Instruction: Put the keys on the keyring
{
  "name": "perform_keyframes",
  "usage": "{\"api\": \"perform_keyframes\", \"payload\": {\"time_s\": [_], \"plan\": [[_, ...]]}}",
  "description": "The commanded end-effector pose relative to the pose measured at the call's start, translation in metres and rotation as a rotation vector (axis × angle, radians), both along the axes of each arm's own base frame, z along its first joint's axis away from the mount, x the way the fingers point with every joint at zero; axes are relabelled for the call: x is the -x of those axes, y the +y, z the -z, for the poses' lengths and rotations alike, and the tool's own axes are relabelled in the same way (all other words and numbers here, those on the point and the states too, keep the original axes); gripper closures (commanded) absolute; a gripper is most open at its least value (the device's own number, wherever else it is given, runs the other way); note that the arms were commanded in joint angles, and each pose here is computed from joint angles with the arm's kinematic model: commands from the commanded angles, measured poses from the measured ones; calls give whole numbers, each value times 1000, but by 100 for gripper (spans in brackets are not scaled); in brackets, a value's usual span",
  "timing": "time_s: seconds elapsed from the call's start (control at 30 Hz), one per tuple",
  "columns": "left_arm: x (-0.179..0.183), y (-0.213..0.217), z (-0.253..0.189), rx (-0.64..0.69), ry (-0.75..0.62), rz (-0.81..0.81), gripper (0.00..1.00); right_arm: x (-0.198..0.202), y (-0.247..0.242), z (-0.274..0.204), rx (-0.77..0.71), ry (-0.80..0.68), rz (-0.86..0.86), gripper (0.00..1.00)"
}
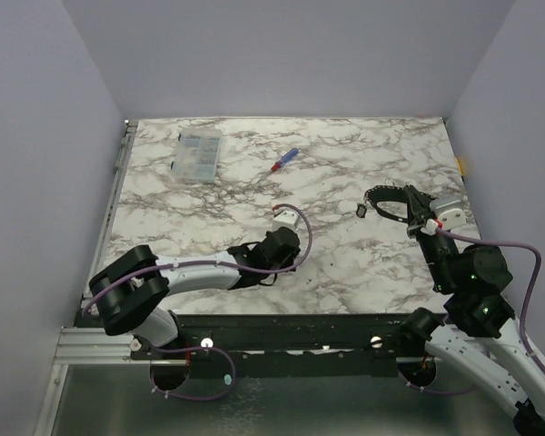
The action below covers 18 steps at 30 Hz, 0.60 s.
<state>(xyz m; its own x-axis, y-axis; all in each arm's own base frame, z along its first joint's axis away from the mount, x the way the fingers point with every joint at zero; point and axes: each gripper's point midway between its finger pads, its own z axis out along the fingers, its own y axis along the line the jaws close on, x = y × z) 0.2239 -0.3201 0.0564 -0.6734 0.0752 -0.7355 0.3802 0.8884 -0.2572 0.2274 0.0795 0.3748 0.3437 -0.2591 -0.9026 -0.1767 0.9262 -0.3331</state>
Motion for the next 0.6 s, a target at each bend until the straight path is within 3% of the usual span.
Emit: {"api": "perform_keyframes", "payload": {"time_s": [0.0, 0.2, 0.57], "plan": [[2, 1, -32, 37, -97, 85, 100, 6, -2, -13, -2, -32, -13, 99], [1, 16, -58, 76, -161, 62, 100, 6, 4, -11, 21, -15, -42, 99], [10, 13, -108, 185, -156, 79, 100, 10, 18, 1, 71, 29, -124, 99]]}}
